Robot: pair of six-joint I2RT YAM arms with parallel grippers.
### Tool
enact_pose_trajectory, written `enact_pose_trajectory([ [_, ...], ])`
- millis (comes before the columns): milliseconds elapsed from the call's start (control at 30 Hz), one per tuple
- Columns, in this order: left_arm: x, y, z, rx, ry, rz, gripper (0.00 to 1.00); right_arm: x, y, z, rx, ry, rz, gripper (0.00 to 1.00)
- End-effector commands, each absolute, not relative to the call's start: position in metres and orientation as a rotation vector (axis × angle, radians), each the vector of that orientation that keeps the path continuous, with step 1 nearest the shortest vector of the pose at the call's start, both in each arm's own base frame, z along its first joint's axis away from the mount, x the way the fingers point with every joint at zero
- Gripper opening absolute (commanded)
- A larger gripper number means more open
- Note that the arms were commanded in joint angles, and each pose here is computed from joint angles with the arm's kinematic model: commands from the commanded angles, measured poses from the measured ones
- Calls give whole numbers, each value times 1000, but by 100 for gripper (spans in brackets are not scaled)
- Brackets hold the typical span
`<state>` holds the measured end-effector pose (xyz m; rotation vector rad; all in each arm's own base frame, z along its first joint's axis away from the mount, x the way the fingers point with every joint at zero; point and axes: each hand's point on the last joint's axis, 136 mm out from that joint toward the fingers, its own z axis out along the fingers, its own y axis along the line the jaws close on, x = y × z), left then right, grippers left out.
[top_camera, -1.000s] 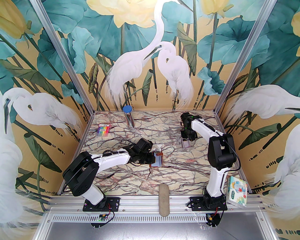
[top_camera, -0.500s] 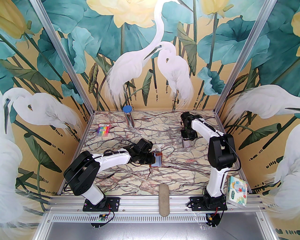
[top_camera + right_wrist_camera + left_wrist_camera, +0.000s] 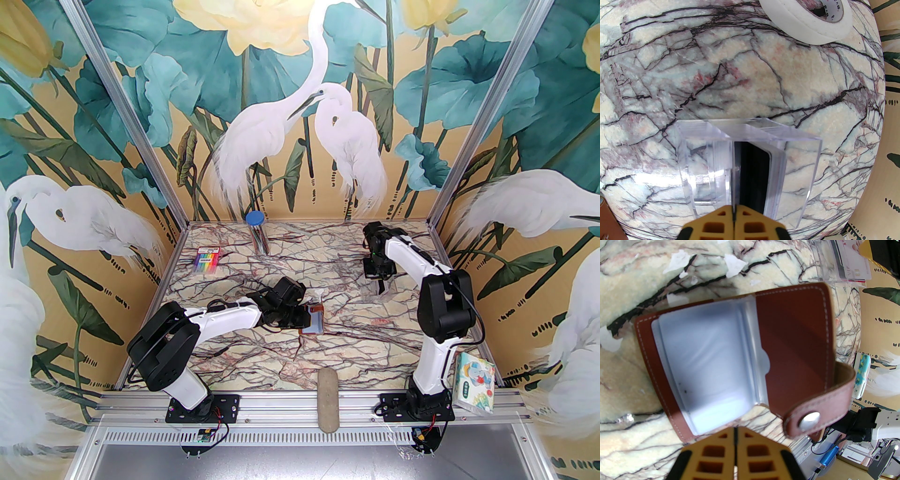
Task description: Put the credit cards into the card holder
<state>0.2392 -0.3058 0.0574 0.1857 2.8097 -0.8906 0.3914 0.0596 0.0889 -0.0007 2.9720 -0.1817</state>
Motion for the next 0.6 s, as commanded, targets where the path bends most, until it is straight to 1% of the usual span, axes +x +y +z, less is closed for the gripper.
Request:
enact_pose_trajectory([
  [0,238,-312,54,195,2818,-927,9,391,65,108,2,2941,-133,1],
  [267,237,-315,55,204,2817,-932,9,390,74,125,15,2912,-34,0],
  [567,238,-336,67,259,2801,-955,9,370,107,183,53,2784,322,0],
])
